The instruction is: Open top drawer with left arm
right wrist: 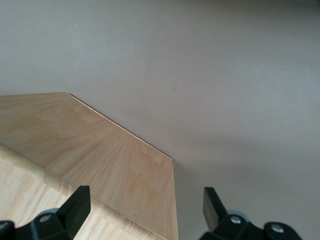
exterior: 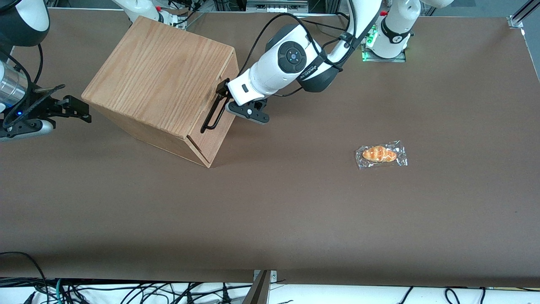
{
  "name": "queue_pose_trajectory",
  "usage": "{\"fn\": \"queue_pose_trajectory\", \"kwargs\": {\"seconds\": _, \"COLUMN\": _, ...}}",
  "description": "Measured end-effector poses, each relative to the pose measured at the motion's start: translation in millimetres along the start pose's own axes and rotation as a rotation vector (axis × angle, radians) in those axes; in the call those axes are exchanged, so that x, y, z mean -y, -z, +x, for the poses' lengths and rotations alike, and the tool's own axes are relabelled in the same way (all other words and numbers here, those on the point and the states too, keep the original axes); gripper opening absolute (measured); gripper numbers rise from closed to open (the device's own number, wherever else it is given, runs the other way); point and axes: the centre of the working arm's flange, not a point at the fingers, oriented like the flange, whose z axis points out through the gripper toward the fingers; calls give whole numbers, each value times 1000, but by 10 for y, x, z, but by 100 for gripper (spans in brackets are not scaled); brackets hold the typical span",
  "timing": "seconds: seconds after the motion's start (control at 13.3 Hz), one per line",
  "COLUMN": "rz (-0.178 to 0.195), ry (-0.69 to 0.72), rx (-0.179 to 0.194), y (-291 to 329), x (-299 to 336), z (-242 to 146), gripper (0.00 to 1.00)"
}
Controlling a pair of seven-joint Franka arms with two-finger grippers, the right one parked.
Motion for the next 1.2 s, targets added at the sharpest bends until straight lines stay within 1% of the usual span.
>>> {"fn": "queue_pose_trajectory", "kwargs": {"seconds": 0.22, "rz": 1, "ry": 1, "rx": 9, "y": -128, "x": 3, "z": 41, "gripper": 100}}
{"fn": "queue_pose_trajectory", "kwargs": {"seconds": 0.53, "rz": 14, "ry": 10, "rx": 22, "y": -271, "x": 81, "z": 73, "gripper": 100}}
{"fn": "queue_pose_trajectory", "kwargs": {"seconds": 0.6, "rz": 25, "ry": 3, "rx": 18, "y": -286, "x": 101, "z": 85, "gripper": 100}}
{"fn": "queue_pose_trajectory", "kwargs": {"seconds": 0.82, "rz": 68, "ry": -32, "rx": -10, "y": -253, "x": 142, "z": 141, "gripper": 100}}
{"fn": "queue_pose_trajectory", "kwargs": {"seconds": 0.97, "rz": 84, "ry": -31, "rx": -30, "y": -177, "x": 239, "z": 243, "gripper": 100}}
{"fn": "queue_pose_trajectory", "kwargs": {"seconds": 1.2, "rz": 93, "ry": -22, "rx": -51, "y": -25, "x": 473, "z": 448, "gripper": 100}}
